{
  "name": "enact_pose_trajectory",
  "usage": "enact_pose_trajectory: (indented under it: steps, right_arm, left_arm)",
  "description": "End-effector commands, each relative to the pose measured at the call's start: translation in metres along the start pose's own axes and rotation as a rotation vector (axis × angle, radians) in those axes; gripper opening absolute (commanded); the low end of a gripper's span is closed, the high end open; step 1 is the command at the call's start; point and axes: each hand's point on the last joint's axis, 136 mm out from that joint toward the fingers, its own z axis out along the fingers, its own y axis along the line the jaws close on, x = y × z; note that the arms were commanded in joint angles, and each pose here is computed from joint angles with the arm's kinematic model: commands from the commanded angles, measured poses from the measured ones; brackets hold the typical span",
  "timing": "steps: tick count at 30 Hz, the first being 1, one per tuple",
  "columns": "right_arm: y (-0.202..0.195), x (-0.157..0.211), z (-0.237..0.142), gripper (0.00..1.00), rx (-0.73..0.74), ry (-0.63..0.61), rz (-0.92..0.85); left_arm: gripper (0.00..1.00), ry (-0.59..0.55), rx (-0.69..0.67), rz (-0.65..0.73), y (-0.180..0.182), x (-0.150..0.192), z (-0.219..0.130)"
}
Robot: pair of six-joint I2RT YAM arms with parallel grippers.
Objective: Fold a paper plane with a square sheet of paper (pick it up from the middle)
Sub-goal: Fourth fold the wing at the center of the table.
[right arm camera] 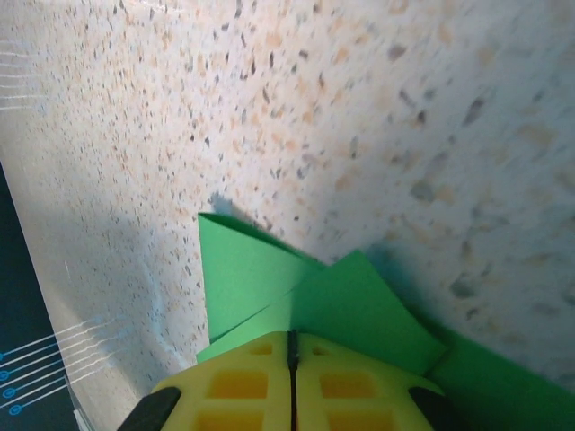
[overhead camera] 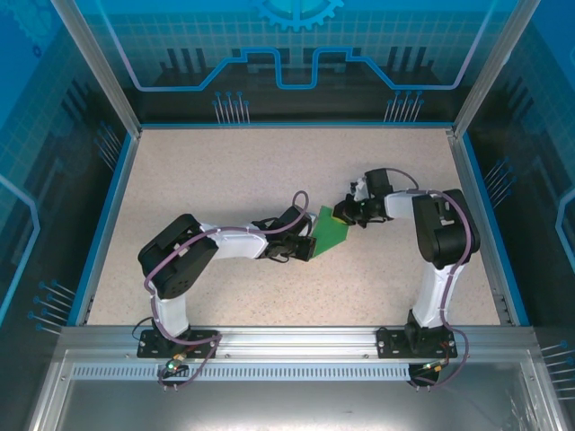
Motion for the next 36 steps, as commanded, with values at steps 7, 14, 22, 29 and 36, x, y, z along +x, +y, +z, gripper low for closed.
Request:
enact_pose_trajectory:
  steps: [7, 14, 22, 29, 36]
  right_arm:
    - [-0.035, -0.051, -0.014, 0.08, 0.096, -0.141, 0.041]
    - [-0.035, -0.066, -0.022, 0.08, 0.078, -0.186, 0.061]
    - [-0.016, -0.065, -0.037, 0.09, 0.045, -0.2, 0.01]
    - [0.015, -0.02, -0.048, 0.14, 0.001, -0.128, -0.062]
    - [0.029, 0.031, -0.038, 0.24, -0.05, -0.027, -0.062]
  left_arm:
    - [0.0, 0.302, -0.179, 0.001, 0.051, 0.084, 0.001]
    - [0.0, 0.305, -0.165, -0.004, 0.049, 0.087, -0.004]
    - [0.03, 0.264, -0.102, -0.015, 0.031, 0.067, -0.006]
    - [0.13, 0.156, -0.03, -0.025, 0.006, 0.019, -0.02]
    - [0.26, 0.063, 0.047, -0.057, -0.011, -0.022, -0.042]
